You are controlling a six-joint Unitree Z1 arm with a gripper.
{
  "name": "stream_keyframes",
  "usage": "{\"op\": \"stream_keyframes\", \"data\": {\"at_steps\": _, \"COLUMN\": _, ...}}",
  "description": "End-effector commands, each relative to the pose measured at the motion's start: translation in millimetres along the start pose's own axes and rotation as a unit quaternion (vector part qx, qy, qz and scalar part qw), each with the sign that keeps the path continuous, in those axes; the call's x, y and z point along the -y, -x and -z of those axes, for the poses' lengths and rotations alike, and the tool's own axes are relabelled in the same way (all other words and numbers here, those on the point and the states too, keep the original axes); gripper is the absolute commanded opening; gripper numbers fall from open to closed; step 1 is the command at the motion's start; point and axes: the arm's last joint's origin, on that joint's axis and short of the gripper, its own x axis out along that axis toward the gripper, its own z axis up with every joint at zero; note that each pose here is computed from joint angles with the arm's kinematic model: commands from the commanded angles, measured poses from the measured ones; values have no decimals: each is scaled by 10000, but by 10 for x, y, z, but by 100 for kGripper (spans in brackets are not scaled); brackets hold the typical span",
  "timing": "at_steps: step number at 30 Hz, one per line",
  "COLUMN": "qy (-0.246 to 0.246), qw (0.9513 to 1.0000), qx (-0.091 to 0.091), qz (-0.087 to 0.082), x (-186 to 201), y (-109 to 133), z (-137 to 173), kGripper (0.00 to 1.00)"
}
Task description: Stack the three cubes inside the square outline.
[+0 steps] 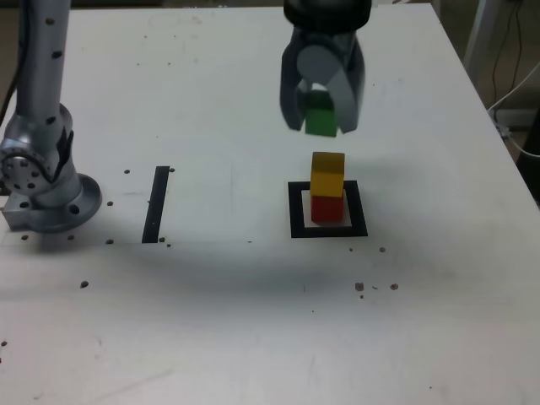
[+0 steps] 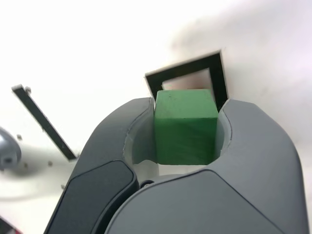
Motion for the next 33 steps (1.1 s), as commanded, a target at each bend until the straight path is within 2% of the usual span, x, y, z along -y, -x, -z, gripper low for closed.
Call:
{"op": "stream_keyframes", "data": {"at_steps": 1, "qy": 41, "qw": 10000, "qx": 27, "qz": 59, "x": 66, "y": 50, "z": 54, "kGripper": 17}}
{"op": "stream_keyframes", "data": {"at_steps": 6, "qy": 12, "qw": 9999, "qx": 74, "qz": 156, "x": 176, "y": 75, "z": 60, "kGripper": 17}}
{"op": "stream_keyframes", "data": {"at_steps": 14, "qy": -79, "qw": 9996, "qx": 190, "qz": 169, "x": 224, "y": 57, "z": -4, "kGripper": 17}}
{"op": "stream_keyframes", "data": {"at_steps": 28, "qy": -124, "qw": 9996, "qx": 113, "qz": 218, "x": 250, "y": -104, "z": -27, "kGripper": 17}}
{"op": "stream_keyframes", "data": {"at_steps": 33, "qy": -121, "qw": 9994, "qx": 190, "qz": 268, "x": 251, "y": -150, "z": -65, "kGripper": 17}}
